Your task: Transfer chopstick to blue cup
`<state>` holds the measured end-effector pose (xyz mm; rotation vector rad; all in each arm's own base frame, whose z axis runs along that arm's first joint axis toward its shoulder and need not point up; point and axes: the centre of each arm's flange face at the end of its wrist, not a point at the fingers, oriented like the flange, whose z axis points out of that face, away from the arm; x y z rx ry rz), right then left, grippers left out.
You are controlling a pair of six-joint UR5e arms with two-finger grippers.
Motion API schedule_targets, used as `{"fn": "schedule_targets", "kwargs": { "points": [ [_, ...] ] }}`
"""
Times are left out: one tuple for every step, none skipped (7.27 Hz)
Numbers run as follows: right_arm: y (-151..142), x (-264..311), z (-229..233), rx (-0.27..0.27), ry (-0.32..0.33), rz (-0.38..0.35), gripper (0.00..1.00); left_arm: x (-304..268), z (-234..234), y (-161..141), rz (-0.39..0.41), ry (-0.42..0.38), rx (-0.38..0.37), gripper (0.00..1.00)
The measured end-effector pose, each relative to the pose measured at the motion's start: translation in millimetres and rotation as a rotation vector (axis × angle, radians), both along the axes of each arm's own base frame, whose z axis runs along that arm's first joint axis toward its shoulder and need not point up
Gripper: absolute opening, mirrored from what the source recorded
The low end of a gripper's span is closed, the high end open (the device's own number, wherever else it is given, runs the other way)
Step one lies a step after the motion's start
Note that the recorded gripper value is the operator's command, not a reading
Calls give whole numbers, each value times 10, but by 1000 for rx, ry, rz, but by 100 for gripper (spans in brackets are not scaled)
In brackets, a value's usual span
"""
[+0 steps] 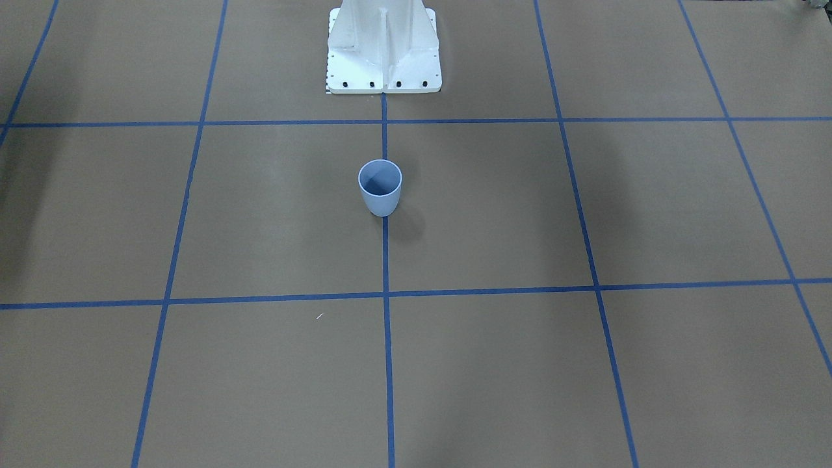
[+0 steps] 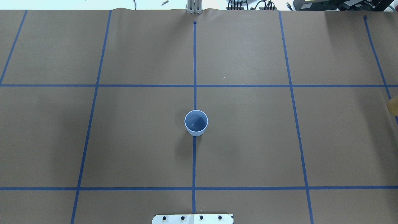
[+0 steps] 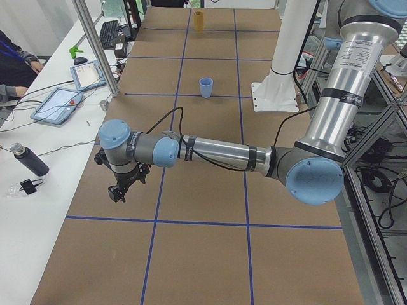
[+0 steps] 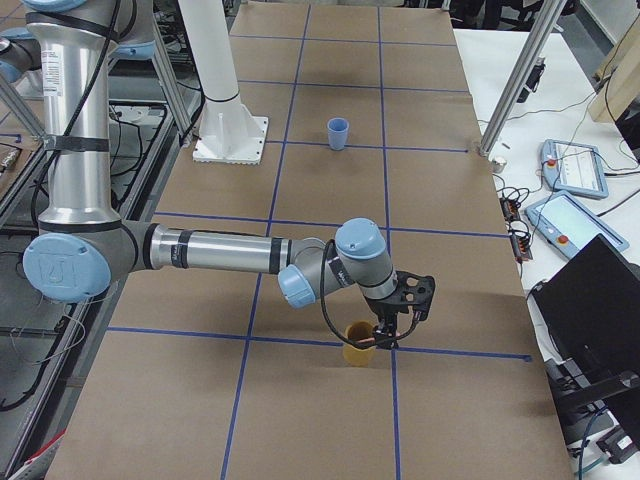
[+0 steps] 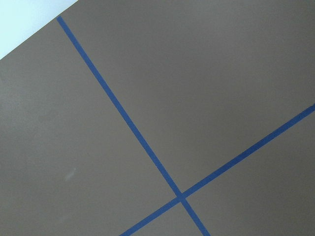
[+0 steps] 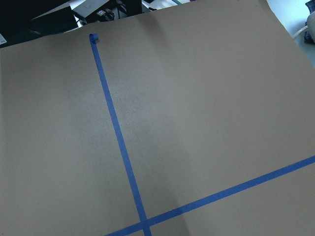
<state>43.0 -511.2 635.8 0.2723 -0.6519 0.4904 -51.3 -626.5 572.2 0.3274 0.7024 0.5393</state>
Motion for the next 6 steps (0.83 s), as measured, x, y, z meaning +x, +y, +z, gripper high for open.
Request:
{"fn": "schedule_targets", "kwargs": {
  "points": [
    [-6, -55, 12, -5, 3, 4, 66, 2, 18, 16, 0, 1, -2, 99],
    [-5, -97, 21, -9, 3, 4, 30, 3, 29, 24, 1, 2, -4, 99],
    [-5, -119, 22, -12, 1, 5, 9, 7, 33, 26, 0, 2, -5, 99],
    [-3, -128, 9, -13, -2, 8, 0, 10, 31, 27, -1, 3, -7, 99],
    [-2, -129, -20, -6, -4, 10, 0, 12, 25, 25, -3, 3, -8, 99],
    [7, -125, -61, 10, -4, 10, 0, 14, 17, 23, -5, 3, -8, 99]
  ]
}}
